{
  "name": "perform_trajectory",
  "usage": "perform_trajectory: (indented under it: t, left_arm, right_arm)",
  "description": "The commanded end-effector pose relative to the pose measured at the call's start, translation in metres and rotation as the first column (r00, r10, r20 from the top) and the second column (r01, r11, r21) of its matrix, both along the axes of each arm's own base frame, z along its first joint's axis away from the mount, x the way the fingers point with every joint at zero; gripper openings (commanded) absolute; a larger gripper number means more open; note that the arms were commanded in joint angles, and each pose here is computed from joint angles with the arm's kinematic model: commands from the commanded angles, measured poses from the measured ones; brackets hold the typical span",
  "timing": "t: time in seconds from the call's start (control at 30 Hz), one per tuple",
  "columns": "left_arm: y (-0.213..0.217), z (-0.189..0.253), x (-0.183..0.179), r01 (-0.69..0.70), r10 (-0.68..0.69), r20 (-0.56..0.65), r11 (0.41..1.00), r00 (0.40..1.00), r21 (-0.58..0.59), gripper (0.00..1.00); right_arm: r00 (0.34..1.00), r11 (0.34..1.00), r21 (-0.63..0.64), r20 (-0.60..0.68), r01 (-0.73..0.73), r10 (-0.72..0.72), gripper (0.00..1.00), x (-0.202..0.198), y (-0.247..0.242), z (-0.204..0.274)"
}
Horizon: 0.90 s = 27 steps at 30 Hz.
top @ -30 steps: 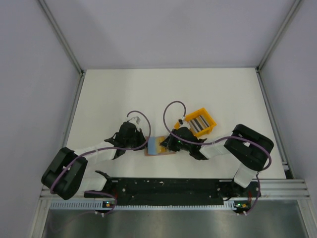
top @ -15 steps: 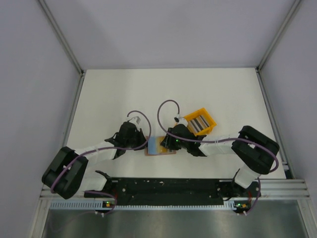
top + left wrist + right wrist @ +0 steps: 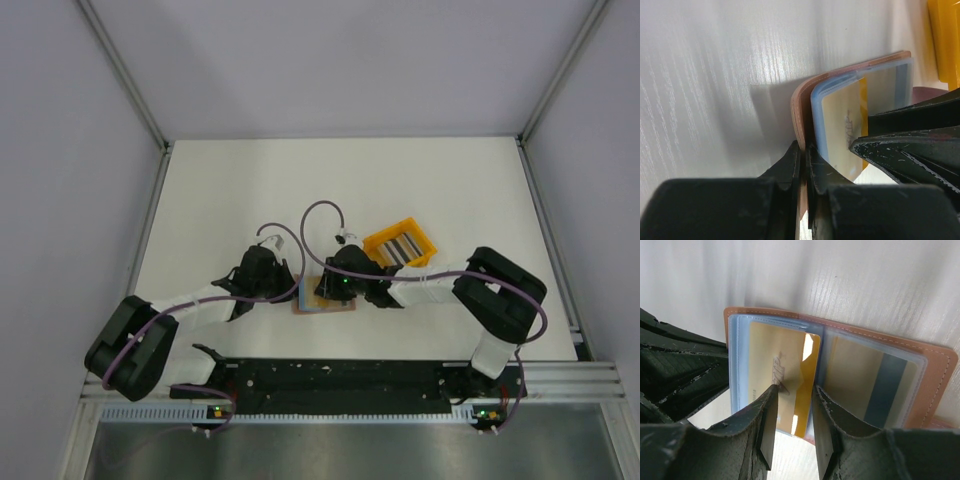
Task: Put the credit cards into the card holder
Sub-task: Insert the credit card into the card holder.
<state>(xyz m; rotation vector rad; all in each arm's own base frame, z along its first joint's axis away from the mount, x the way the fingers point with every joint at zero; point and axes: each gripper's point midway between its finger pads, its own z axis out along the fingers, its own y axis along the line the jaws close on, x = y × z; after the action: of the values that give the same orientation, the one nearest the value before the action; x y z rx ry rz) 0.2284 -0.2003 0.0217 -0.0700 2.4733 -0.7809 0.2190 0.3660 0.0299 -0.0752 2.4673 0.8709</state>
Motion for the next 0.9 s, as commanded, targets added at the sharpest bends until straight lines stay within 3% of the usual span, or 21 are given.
perform_trajectory:
  t: [0.0,0.5,0.87]
  left_arm:
    - [0.003,-0.007,-0.002,0.0,0.0,-0.003,1.0,1.0,0.017,0.0]
    - [0.003,-0.006,-0.001,0.0,0.0,0.0,1.0,1.0,0.013,0.0]
    - [0.003,-0.005,-0.001,-0.002,0.002,0.002,1.0,1.0,0.014,0.0]
  right_arm:
    - [0.997,0.997,0.029,0.024,-0.071,0.071,0.33,-0.005,0.023,0.012]
    - [0.976,0.944,0.246,0.076,-0.219,0.206,0.22,-0.021,0.058,0.047]
    - [0.994,0.98,0.17,0.019,-0.105,0.104,0.32,-0.008,0.032,0.033]
